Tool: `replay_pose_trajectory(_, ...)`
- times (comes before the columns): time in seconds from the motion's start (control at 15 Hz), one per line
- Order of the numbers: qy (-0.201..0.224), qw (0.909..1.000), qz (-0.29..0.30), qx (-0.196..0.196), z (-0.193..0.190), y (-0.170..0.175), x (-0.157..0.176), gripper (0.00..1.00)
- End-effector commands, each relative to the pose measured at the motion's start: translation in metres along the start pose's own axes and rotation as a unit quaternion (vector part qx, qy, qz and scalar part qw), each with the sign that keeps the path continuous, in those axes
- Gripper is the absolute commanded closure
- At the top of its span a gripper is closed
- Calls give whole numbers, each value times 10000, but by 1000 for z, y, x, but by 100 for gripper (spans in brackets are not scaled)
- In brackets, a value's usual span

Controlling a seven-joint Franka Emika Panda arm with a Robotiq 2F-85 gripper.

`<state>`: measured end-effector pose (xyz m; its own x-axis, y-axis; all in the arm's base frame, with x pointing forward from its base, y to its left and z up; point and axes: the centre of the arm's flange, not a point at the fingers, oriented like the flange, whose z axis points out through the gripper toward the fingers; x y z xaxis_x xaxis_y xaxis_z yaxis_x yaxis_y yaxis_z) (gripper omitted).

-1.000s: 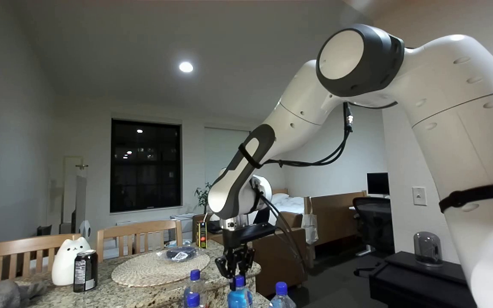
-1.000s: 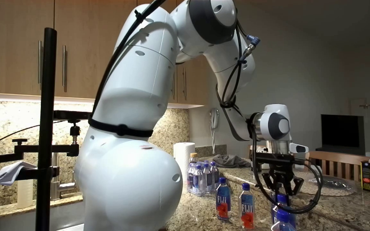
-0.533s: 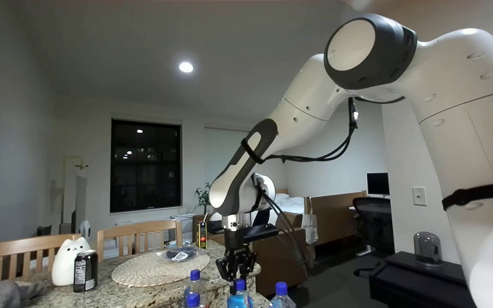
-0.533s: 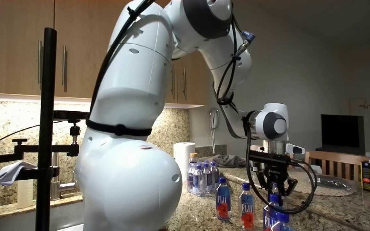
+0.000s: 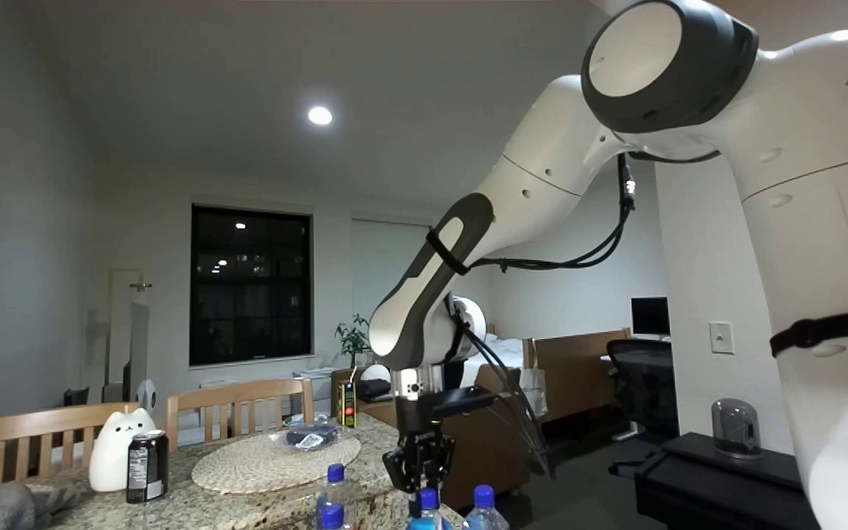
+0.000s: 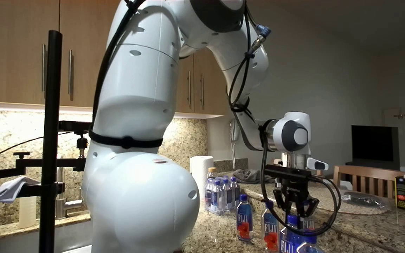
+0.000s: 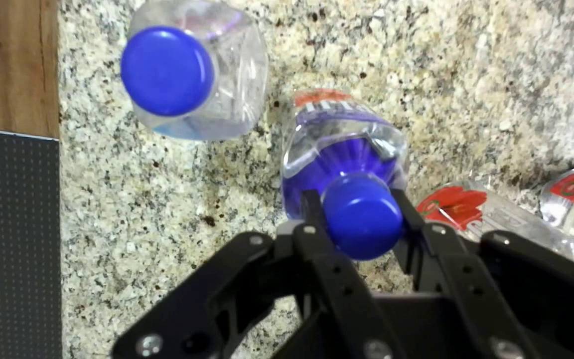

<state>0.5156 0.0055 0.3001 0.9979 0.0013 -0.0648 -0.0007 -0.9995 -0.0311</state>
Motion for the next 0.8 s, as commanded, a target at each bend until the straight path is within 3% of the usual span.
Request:
replay_pose_trajectory(0.0, -20, 10000, -48, -25, -9, 0, -25, 86)
replay_pose_trajectory(0.73, -44, 9999, 34, -164, -11, 5, -39, 86)
